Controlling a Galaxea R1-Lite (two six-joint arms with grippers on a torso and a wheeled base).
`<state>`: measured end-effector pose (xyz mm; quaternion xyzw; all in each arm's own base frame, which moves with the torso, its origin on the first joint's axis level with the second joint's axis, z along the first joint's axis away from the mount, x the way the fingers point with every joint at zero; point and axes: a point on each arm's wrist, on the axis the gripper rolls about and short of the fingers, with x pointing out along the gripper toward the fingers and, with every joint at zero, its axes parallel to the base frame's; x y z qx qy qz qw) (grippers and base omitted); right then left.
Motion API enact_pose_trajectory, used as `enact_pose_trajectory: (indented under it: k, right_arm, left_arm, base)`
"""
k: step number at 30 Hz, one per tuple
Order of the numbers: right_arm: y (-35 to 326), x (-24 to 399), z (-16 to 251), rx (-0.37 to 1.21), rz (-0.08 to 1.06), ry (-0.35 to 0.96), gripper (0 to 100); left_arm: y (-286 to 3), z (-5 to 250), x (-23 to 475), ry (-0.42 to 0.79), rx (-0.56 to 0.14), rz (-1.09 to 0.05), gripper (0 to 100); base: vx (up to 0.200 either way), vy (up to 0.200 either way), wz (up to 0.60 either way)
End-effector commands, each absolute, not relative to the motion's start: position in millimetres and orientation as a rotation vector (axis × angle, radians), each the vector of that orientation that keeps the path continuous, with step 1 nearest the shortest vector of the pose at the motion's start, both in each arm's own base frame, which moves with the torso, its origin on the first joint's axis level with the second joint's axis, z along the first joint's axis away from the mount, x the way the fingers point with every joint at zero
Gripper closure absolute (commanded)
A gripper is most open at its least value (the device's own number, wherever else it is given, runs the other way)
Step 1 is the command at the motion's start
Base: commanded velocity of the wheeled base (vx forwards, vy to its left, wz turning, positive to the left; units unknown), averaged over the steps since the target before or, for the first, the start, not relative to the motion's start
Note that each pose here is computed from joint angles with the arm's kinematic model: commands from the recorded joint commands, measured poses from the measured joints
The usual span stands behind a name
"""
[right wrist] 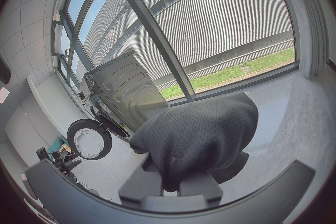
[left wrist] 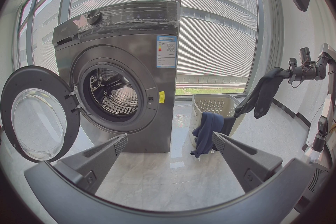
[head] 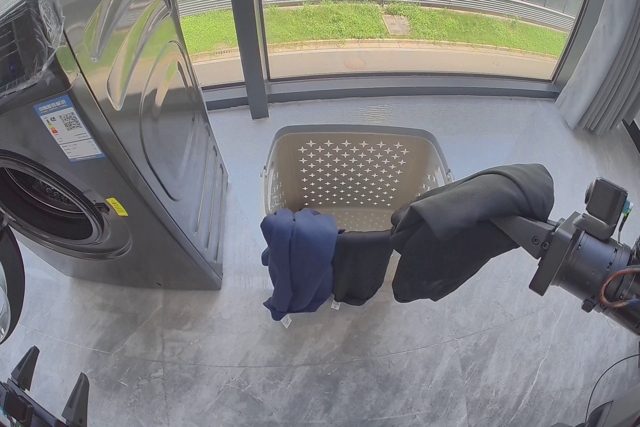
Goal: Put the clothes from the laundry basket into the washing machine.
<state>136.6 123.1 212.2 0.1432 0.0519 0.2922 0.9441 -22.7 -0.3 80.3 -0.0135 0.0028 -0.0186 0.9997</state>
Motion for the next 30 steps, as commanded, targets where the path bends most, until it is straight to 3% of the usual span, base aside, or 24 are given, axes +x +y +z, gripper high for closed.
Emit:
enact_pose_trajectory:
  k: [1,30]
  right_arm:
    - [124.7,137.8,210.5,0.289,0.598,0.114,100]
    - [125.0,137.6,210.6,0.290,0.624,0.118,100]
  left_arm:
    - [-0.3,75.7,-22.1,0.014,-0.028,-0.037,0]
    - [-0.3,75.7,-22.1,0.014,-0.029,-0.037,0]
  base:
    - [0.000,0.200,0.00]
    - [0.000,0.200,0.00]
